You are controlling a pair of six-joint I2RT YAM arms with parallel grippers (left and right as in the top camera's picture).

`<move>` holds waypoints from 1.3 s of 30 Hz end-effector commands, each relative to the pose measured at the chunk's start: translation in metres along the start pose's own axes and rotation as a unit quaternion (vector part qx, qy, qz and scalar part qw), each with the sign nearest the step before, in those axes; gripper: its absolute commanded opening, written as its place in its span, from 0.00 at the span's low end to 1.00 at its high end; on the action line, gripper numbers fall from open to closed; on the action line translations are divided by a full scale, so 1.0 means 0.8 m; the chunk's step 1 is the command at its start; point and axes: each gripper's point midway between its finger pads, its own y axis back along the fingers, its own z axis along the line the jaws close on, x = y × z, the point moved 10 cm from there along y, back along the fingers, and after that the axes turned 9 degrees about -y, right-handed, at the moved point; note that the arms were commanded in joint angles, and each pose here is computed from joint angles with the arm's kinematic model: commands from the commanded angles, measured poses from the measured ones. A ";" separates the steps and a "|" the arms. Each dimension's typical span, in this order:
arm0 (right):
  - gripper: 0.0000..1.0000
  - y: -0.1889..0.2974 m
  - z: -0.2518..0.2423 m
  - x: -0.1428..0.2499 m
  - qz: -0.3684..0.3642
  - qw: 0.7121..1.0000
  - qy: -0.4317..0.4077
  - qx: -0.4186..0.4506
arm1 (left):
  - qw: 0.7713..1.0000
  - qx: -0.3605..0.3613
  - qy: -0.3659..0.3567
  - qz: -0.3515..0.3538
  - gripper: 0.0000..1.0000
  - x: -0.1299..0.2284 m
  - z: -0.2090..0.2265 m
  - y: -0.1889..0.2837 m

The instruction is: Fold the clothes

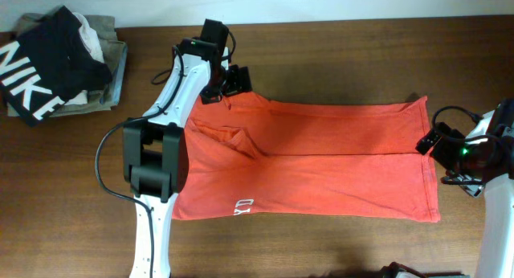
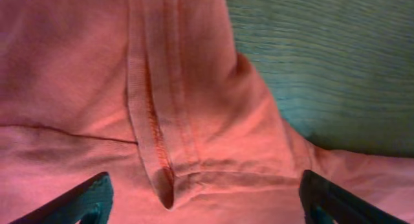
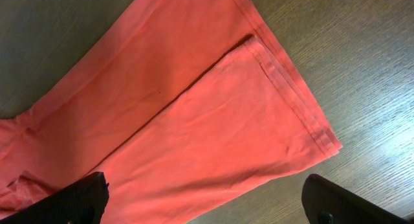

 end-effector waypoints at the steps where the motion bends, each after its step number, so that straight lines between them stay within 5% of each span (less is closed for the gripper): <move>1: 0.99 0.007 0.002 -0.002 -0.008 1.000 0.008 -0.006 | 1.000 -0.008 0.004 -0.001 0.84 -0.006 0.007 -0.015; 6: 0.99 0.007 0.003 -0.003 -0.010 1.000 0.008 -0.007 | 1.000 -0.011 0.005 0.014 0.54 -0.002 0.012 -0.035; 8: 0.99 0.007 0.003 -0.003 -0.010 1.000 0.008 -0.007 | 1.000 -0.010 0.005 0.013 0.53 -0.003 0.012 -0.035; 9: 0.99 0.007 0.002 -0.003 -0.011 1.000 0.008 -0.006 | 1.000 -0.010 0.004 0.011 0.40 -0.003 0.012 -0.035; 11: 0.99 0.007 0.003 -0.005 -0.017 1.000 0.009 -0.006 | 1.000 -0.011 0.002 0.010 0.33 -0.004 0.012 -0.035; 13: 0.99 -0.001 0.009 -0.019 -0.038 0.999 0.013 -0.017 | 1.000 -0.022 0.003 0.007 0.03 -0.004 0.014 -0.035; 14: 0.99 -0.007 0.012 -0.027 -0.046 0.999 0.015 -0.021 | 0.999 -0.037 0.003 0.003 0.00 -0.005 0.017 -0.035; 25: 0.97 -0.247 0.056 -0.179 -0.095 0.990 0.030 -0.101 | 0.998 -0.055 0.001 -0.011 0.00 -0.009 0.020 -0.035; 35: 0.90 -0.289 0.087 -0.152 -0.090 0.996 -0.013 -0.011 | 0.998 -0.054 0.000 -0.013 0.01 -0.010 0.020 -0.035; 39: 0.78 -0.316 0.081 -0.148 -0.078 0.997 -0.014 -0.003 | 0.998 -0.054 0.000 -0.013 0.01 -0.010 0.020 -0.035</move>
